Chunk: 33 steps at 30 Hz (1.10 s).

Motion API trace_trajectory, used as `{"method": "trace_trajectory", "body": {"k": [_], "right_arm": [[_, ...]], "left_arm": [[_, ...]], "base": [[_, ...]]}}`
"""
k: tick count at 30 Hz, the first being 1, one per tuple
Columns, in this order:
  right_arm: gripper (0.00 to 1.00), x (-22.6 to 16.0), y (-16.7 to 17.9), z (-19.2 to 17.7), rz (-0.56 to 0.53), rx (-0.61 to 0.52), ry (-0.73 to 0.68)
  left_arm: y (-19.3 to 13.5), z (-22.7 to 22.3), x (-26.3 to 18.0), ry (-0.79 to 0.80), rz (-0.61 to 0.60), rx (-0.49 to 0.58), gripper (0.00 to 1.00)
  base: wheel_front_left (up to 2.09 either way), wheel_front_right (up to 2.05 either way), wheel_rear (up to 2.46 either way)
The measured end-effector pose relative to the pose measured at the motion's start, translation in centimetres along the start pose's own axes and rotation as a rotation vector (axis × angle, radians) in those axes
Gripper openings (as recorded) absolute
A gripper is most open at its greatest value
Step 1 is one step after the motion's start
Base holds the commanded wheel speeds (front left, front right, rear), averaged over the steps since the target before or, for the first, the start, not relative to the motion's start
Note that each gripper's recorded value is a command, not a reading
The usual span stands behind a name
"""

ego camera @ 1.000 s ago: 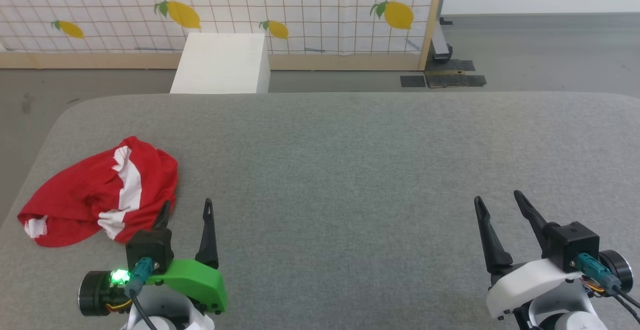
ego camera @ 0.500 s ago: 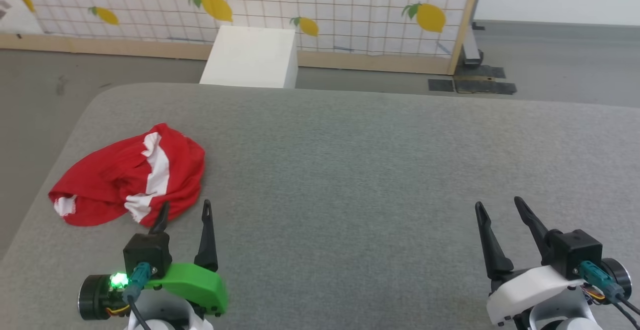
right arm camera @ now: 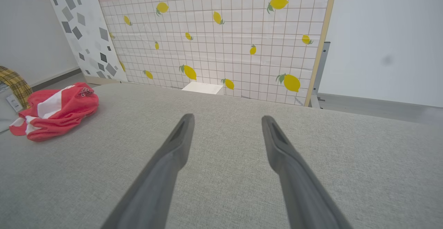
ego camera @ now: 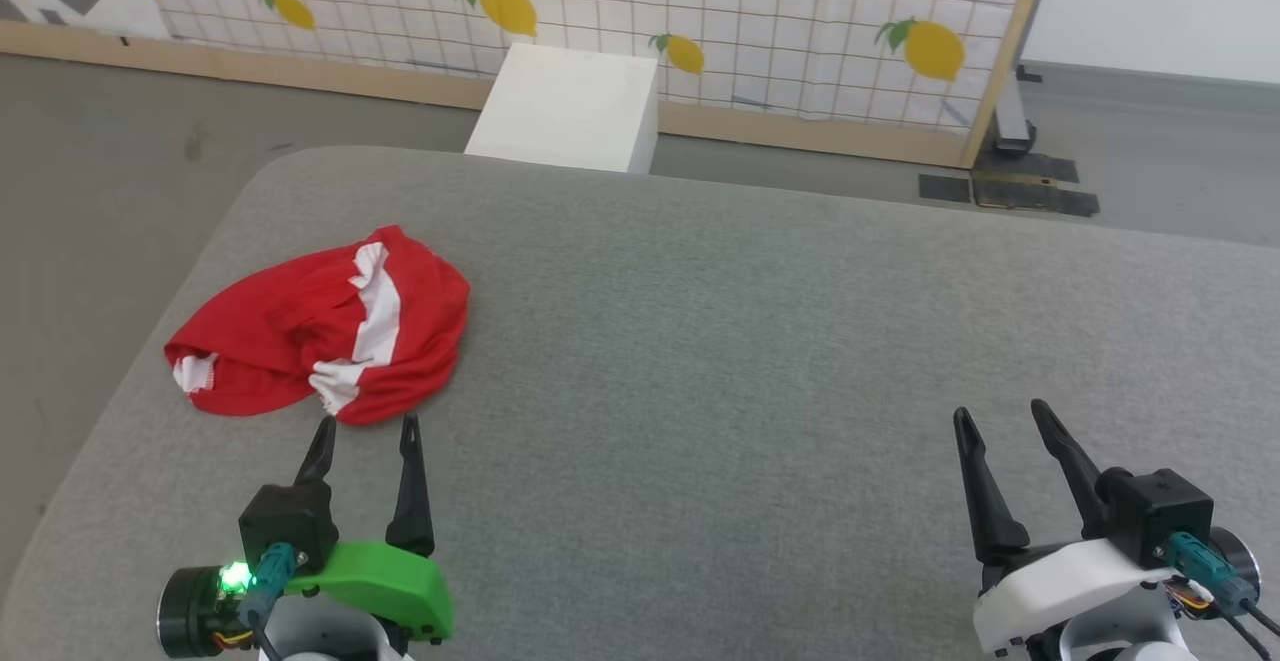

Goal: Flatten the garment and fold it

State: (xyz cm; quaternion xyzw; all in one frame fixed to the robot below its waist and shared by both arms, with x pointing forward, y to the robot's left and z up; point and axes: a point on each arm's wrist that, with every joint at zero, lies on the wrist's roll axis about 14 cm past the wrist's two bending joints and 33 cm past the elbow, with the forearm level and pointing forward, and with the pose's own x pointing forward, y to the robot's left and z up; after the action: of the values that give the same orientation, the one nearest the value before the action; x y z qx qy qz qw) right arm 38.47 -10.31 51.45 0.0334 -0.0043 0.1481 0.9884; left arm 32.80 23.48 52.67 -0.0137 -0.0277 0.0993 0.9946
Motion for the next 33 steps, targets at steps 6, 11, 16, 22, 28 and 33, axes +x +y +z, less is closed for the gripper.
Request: {"method": "trace_trajectory", "body": {"k": [6,11,16,22,28,33], "right_arm": [[1.00,0.5,0.9,-0.2,0.028,0.015,0.000],[1.00,0.7,1.6,-0.6,0.049,0.025,0.005],[1.00,0.8,2.1,-1.0,0.065,0.034,0.013],[1.00,1.2,2.8,-1.2,0.086,0.045,0.011],[1.00,1.5,3.4,-1.4,0.104,0.055,0.012],[1.00,1.7,3.4,-1.9,0.105,0.065,0.018]], "left_arm": [[1.1,-0.1,-0.8,-0.002,0.036,-0.006,1.00],[1.9,-0.3,-1.4,-0.002,0.065,-0.006,1.00],[2.5,-0.3,-2.0,-0.005,0.087,-0.011,1.00],[3.3,-0.5,-2.7,-0.006,0.113,-0.006,1.00],[3.9,-1.0,-3.2,0.003,0.134,-0.007,1.00],[4.3,-1.6,-3.0,0.021,0.146,-0.030,1.00]], "base": [[0.00,0.00,0.00],[0.00,0.00,0.00],[0.00,0.00,0.00],[0.00,0.00,0.00],[0.00,0.00,0.00],[0.00,0.00,0.00]]}}
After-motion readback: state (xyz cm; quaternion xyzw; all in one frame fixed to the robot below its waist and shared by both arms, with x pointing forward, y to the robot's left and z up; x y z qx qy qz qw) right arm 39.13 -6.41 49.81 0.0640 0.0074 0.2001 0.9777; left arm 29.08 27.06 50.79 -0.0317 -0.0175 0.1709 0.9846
